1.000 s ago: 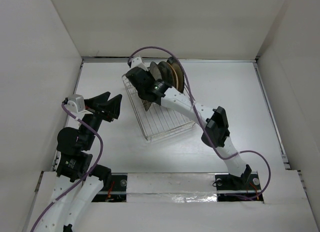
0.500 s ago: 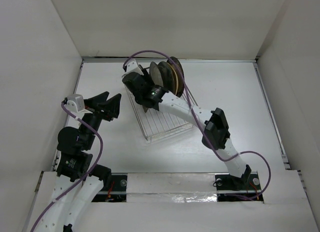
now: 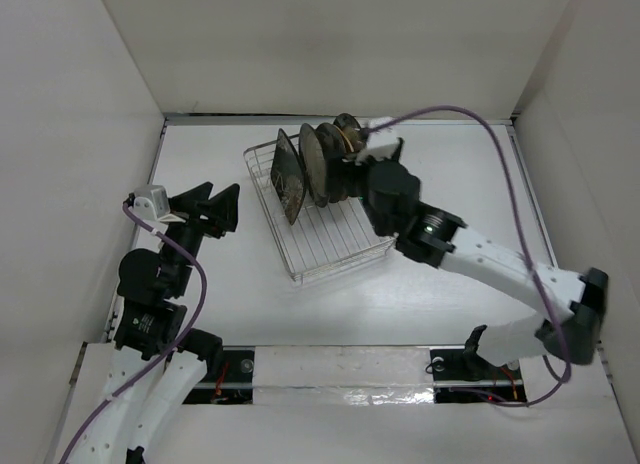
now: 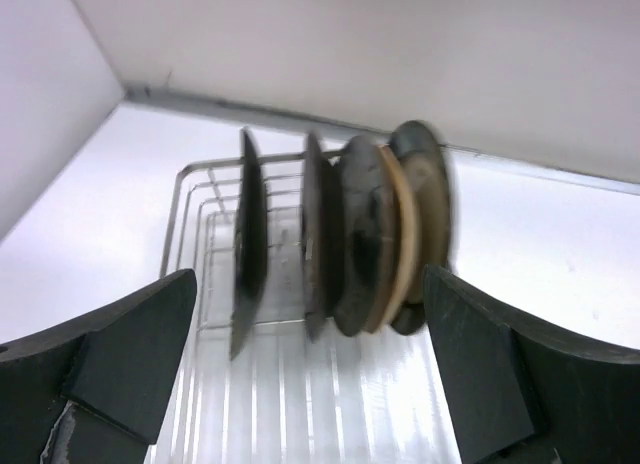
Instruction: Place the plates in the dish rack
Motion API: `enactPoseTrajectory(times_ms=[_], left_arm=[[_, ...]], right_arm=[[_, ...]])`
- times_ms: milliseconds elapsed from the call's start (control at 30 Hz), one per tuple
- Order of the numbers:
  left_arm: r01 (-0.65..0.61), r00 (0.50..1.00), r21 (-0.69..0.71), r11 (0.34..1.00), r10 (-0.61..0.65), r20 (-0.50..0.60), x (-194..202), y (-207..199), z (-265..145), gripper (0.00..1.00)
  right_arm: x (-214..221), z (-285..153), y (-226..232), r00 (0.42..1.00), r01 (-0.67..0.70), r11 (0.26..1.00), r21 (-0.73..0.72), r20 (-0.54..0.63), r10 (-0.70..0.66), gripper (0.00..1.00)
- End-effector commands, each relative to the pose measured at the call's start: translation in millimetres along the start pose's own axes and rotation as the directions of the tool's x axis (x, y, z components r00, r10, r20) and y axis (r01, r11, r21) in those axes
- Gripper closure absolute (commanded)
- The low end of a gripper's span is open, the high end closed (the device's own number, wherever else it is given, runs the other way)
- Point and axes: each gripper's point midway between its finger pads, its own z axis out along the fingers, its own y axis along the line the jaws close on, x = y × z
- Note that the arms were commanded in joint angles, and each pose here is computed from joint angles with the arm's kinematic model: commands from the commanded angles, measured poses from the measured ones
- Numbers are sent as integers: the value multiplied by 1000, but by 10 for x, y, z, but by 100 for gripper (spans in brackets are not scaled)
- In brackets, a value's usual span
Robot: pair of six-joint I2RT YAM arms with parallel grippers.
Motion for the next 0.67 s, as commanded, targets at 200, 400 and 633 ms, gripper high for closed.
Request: enactPoseTrajectory(times_ms=[200,400,633], left_arm=[[-11,1000,-24,1000,12,9,70,72,100,36],[-23,999,-13,1000,22,-44,240,81,201,34],[-24,998,-28,999,23,-53,277,115,223,34]], right_arm=[[-61,-844,-1761,850,-460,875,148,356,387,7],[324,-772,-2112,846,-497,850,177,318,428,8],[417,-628,-2074,854,-488,859,154,286,435,9]])
